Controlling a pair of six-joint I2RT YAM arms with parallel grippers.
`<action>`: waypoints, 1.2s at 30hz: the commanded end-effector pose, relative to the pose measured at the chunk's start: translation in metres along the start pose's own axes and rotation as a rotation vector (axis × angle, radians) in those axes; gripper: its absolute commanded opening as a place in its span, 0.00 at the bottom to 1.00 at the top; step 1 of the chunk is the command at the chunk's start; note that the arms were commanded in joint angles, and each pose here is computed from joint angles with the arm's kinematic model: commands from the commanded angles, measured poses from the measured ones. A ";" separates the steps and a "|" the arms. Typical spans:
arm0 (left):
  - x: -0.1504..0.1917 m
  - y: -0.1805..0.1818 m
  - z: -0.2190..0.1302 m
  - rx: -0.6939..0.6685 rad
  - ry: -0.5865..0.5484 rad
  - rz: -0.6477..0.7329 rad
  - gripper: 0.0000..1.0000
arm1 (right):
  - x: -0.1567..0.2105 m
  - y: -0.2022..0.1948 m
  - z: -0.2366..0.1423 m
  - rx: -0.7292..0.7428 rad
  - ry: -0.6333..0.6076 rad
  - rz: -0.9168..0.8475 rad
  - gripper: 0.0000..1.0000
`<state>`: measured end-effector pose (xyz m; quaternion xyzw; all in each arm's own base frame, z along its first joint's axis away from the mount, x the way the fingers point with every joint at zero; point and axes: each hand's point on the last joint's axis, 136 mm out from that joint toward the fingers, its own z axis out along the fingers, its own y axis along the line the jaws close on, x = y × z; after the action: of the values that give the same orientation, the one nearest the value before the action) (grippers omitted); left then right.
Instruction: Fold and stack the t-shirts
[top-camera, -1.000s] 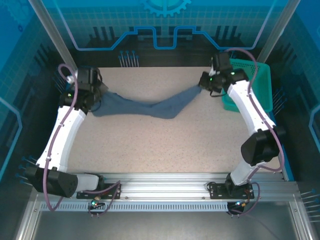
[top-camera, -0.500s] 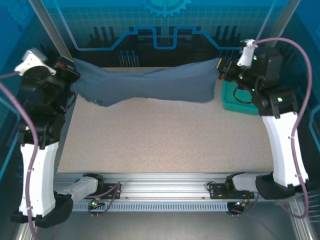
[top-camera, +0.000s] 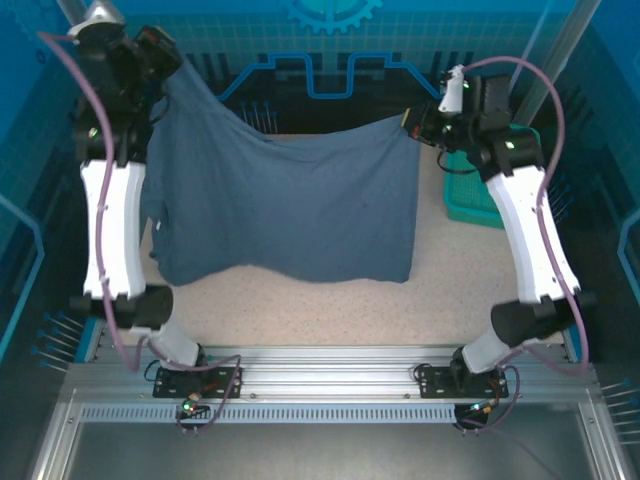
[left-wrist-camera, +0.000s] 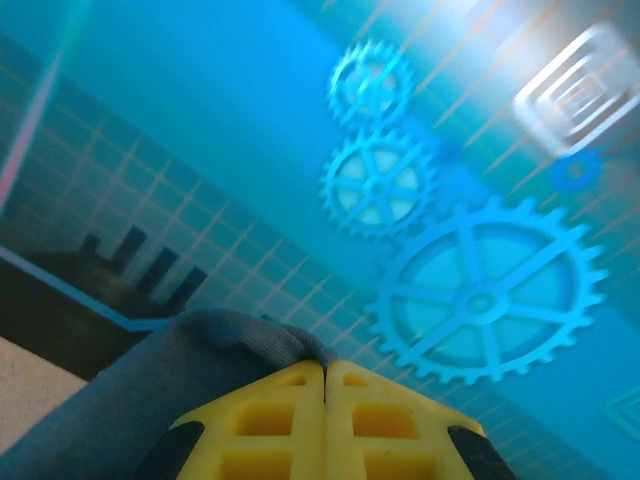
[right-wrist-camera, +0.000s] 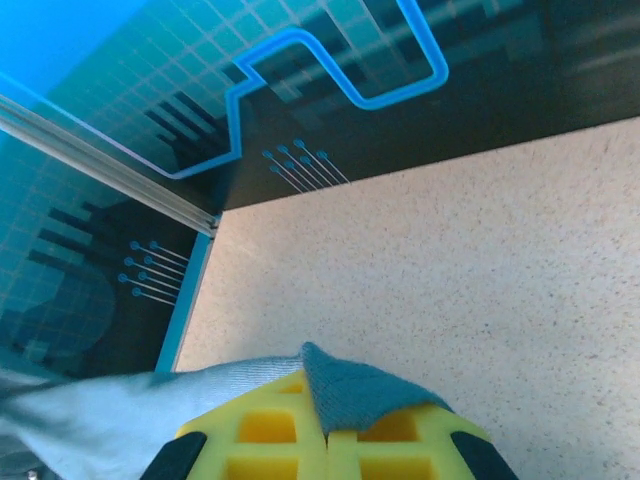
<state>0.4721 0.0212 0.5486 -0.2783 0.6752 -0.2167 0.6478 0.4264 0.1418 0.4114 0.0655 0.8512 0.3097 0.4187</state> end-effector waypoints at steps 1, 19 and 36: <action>-0.011 -0.019 0.016 0.150 0.013 -0.025 0.00 | -0.032 0.016 0.004 -0.084 -0.057 0.009 0.00; -0.098 -0.108 -0.130 0.478 -0.187 -0.018 0.00 | -0.108 0.012 -0.040 -0.117 -0.233 0.061 0.00; 0.373 0.251 -0.225 -0.694 0.685 -0.429 0.00 | 0.251 -0.196 0.049 0.501 0.472 0.308 0.00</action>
<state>0.2404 -0.0442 0.1582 -0.4570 0.8341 -0.1760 0.2540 0.3503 0.1169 0.1455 0.1825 0.9456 0.2120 0.1661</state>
